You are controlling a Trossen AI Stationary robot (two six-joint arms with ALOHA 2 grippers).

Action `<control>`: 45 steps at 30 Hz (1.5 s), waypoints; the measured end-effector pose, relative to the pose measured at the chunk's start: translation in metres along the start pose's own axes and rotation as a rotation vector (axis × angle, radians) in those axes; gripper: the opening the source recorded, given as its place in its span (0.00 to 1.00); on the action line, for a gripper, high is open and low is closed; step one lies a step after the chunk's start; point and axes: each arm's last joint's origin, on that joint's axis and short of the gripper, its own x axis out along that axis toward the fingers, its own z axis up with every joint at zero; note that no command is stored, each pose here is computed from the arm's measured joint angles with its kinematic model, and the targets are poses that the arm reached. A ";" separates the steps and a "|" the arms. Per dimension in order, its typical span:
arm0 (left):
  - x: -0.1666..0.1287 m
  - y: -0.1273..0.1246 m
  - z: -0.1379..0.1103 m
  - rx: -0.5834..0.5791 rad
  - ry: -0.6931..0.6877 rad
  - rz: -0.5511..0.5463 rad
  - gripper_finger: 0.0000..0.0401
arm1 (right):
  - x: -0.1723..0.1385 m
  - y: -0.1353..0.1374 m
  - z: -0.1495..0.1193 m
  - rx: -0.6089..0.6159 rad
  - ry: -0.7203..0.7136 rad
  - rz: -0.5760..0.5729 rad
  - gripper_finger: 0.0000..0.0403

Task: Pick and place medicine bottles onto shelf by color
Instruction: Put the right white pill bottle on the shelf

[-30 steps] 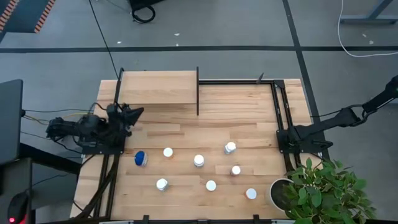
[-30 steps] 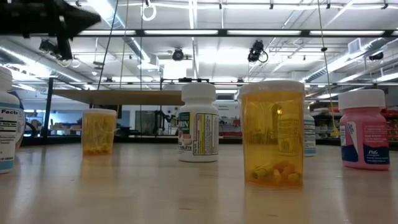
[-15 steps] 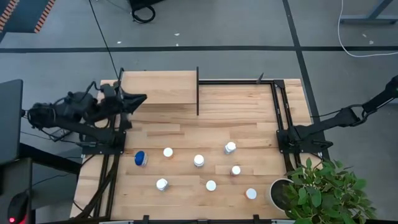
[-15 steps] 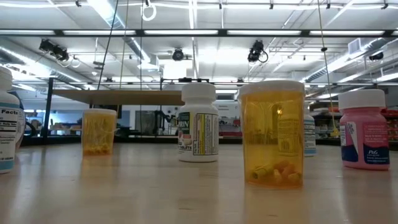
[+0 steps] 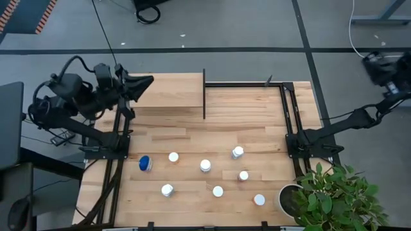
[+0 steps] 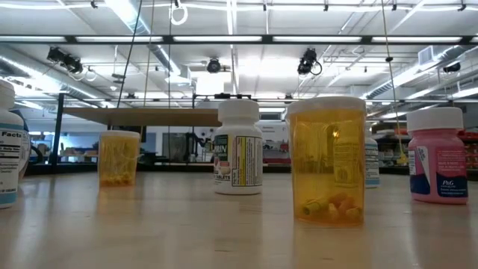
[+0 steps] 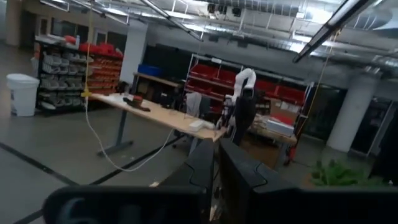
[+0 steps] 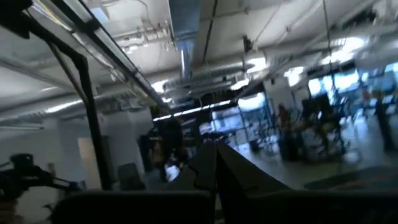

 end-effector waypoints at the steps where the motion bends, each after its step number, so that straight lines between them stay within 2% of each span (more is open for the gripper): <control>1: 0.001 -0.001 0.003 -0.007 -0.010 -0.002 0.08 | 0.010 0.003 -0.003 0.042 0.007 0.007 0.03; 4: 0.005 -0.005 0.010 -0.027 -0.041 -0.007 0.09 | 0.042 0.016 -0.006 0.100 -0.025 0.064 0.03; 7: 0.008 -0.007 0.011 -0.045 -0.067 -0.011 0.08 | 0.078 0.030 -0.021 0.047 0.020 0.140 0.03; 10: 0.014 -0.011 0.007 -0.044 -0.067 -0.011 0.07 | 0.110 0.041 -0.042 -0.010 0.124 0.183 0.03; 15: 0.022 -0.014 0.001 -0.031 -0.053 -0.006 0.06 | 0.155 0.054 -0.092 0.018 0.359 0.205 0.03; 21: 0.033 -0.015 -0.008 0.015 -0.020 0.020 0.12 | 0.185 0.061 -0.140 0.051 0.550 0.182 0.03; 26: 0.036 -0.014 -0.025 0.045 0.107 0.050 0.31 | 0.208 0.061 -0.174 0.072 0.675 0.019 0.03; 30: 0.036 -0.012 -0.034 0.048 0.178 0.092 0.49 | 0.225 0.064 -0.203 0.054 0.816 -0.013 0.06; 34: 0.034 -0.010 -0.038 0.051 0.218 0.104 0.61 | 0.238 0.066 -0.237 0.083 0.984 -0.067 0.15; 39: 0.031 -0.009 -0.047 0.107 0.306 0.113 0.68 | 0.253 0.065 -0.276 0.145 1.125 -0.209 0.33; 45: 0.026 -0.009 -0.055 0.136 0.389 0.115 0.68 | 0.261 0.057 -0.315 0.314 1.245 -0.476 0.55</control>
